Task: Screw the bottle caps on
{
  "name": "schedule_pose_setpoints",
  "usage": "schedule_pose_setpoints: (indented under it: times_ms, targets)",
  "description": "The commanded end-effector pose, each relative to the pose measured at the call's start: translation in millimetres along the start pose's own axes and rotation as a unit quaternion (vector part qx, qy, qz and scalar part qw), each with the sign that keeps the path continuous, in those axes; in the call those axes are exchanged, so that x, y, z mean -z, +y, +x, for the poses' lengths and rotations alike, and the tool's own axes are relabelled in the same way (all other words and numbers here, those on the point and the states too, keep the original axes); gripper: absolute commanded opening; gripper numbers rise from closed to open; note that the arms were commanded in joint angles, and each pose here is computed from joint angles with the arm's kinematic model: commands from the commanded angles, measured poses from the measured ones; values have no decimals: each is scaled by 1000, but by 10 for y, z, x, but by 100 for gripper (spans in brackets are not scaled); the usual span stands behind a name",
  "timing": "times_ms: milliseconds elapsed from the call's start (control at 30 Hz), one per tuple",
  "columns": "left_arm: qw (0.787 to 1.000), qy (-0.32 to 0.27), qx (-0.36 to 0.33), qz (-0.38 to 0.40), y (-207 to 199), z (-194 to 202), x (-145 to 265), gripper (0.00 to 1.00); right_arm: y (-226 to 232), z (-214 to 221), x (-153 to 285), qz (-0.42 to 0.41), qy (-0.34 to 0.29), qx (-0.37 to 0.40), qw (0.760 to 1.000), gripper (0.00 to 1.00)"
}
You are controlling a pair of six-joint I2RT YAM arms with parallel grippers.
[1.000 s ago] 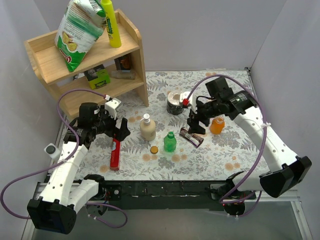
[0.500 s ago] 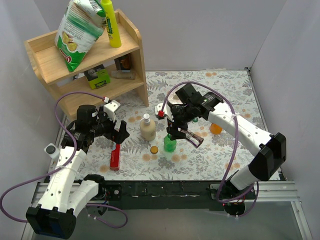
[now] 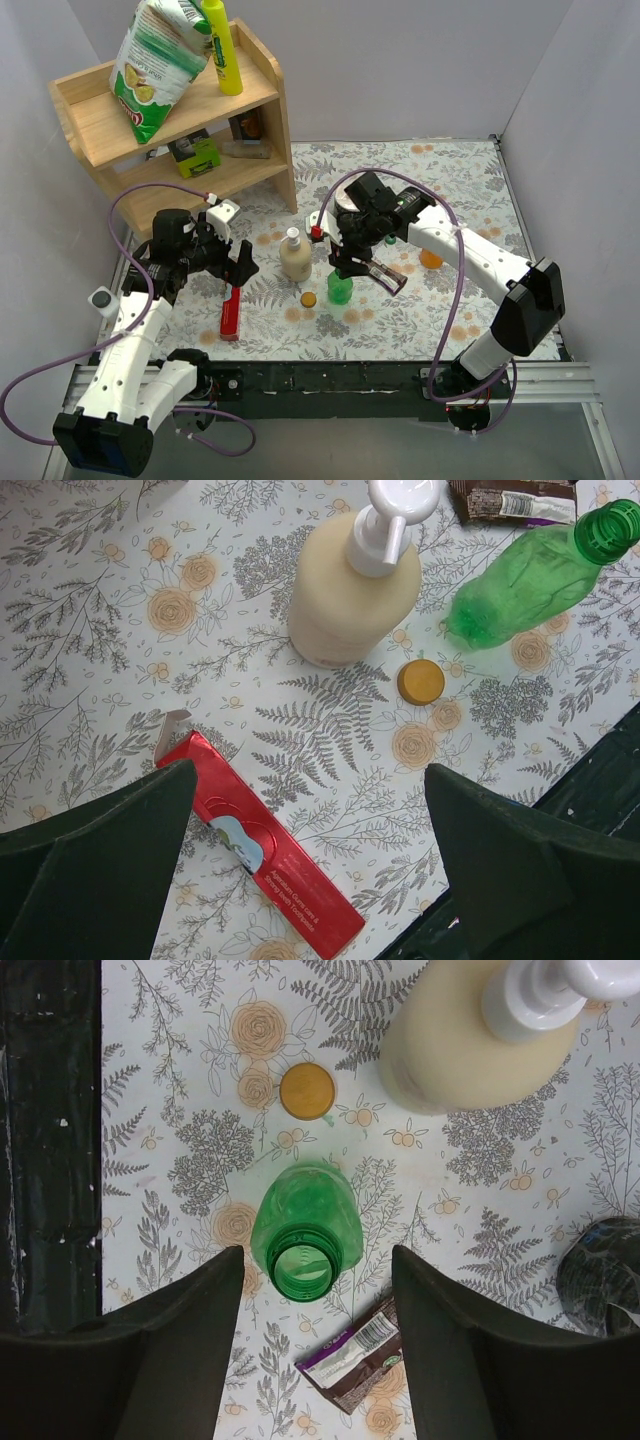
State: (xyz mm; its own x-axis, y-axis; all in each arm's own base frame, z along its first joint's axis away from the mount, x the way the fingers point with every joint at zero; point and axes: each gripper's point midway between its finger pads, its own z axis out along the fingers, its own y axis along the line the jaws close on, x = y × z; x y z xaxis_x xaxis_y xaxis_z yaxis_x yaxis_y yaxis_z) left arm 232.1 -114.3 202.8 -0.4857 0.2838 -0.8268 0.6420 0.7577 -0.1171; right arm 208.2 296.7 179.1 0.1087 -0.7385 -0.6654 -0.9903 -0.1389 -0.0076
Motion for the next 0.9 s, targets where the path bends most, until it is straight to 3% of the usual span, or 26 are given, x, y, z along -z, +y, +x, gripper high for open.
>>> schedule_pose_setpoints:
  times_ms: [0,267,333,467,633,733,867]
  targets:
    - [1000,-24,-12,6,-15,-158,41,98,-51,28,-99,1,4,9,1000,67]
    - [1000,-26,-14,9,-17,-167,30,98,-47,95,-169,-5,13,8,1000,60]
    - [999,-28,-16,8,-6,-190,24,98,-20,139,-198,-10,19,7,1000,54]
    - [999,-45,-29,9,5,-332,41,98,15,87,-151,-11,12,2,1000,22]
    - [990,-99,-58,81,-280,-795,189,98,-16,-536,402,22,-54,3,998,2]
    - [982,-120,-75,126,-411,-1106,253,98,-19,-906,858,43,-100,3,994,1]
    - [975,-108,-94,171,-441,-1324,207,98,-96,-1122,1281,74,-142,-9,987,1]
